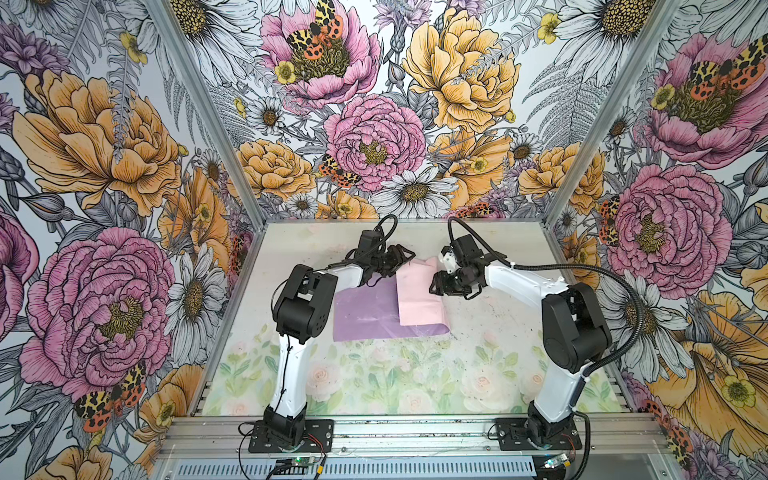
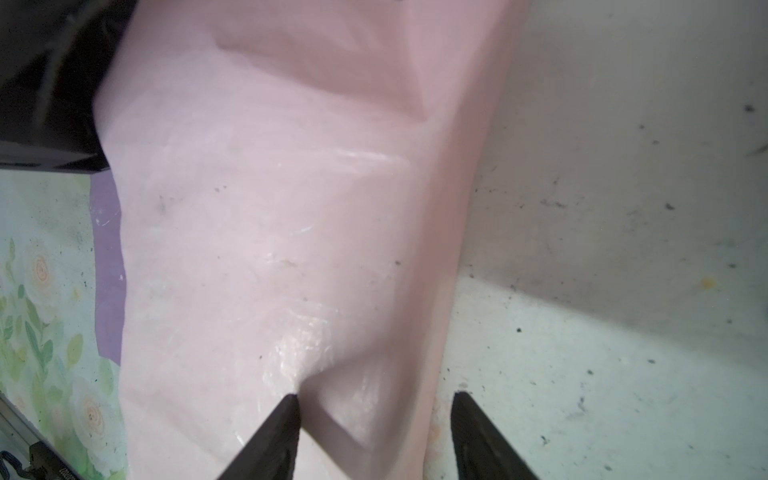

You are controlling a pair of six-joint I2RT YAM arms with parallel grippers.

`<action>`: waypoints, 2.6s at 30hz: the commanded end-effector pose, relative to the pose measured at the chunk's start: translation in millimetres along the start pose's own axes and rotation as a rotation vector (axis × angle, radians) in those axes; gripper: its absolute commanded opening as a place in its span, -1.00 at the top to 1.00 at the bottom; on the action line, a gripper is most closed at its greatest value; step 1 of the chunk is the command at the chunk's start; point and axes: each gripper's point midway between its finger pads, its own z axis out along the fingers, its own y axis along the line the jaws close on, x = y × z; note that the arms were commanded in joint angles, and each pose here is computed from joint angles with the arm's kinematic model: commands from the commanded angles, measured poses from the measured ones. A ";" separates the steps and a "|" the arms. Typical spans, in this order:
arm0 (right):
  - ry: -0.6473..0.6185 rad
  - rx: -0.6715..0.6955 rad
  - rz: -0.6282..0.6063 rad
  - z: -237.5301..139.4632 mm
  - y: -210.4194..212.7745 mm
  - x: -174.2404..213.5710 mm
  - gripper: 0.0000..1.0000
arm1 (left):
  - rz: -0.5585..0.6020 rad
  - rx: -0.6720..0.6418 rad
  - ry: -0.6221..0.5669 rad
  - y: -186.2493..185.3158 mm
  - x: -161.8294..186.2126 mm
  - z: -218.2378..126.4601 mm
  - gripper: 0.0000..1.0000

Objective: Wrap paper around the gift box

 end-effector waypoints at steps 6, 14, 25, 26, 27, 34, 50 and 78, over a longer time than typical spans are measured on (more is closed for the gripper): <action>0.106 0.068 -0.002 26.5 -15.8 27.8 -0.19 | 0.053 0.022 0.021 2.2 -6.9 5.9 0.21; 0.105 0.067 -0.003 26.1 -14.8 27.6 -0.20 | 0.096 0.033 0.018 1.4 -18.0 8.1 0.28; 0.032 -0.002 0.010 2.9 1.5 2.2 -0.32 | 0.135 0.078 0.057 -8.1 -14.2 11.5 0.65; 0.020 -0.012 0.010 -1.4 3.3 -1.2 -0.33 | 0.138 0.079 0.058 -8.3 -14.0 11.2 0.67; 0.011 -0.019 0.012 -4.5 3.8 -4.5 -0.34 | 0.139 0.078 0.059 -7.5 -13.5 11.6 0.70; -0.027 -0.045 0.037 -13.9 0.5 -23.6 -0.35 | 0.165 0.099 0.057 -13.7 -14.5 10.1 0.84; 0.083 0.037 0.047 28.7 -22.8 4.2 -0.29 | 0.265 0.208 0.039 -35.5 -18.4 2.7 0.99; -0.023 -0.011 0.030 -11.2 -3.9 -17.9 -0.38 | 0.455 0.039 0.072 -7.2 -20.5 -2.6 1.00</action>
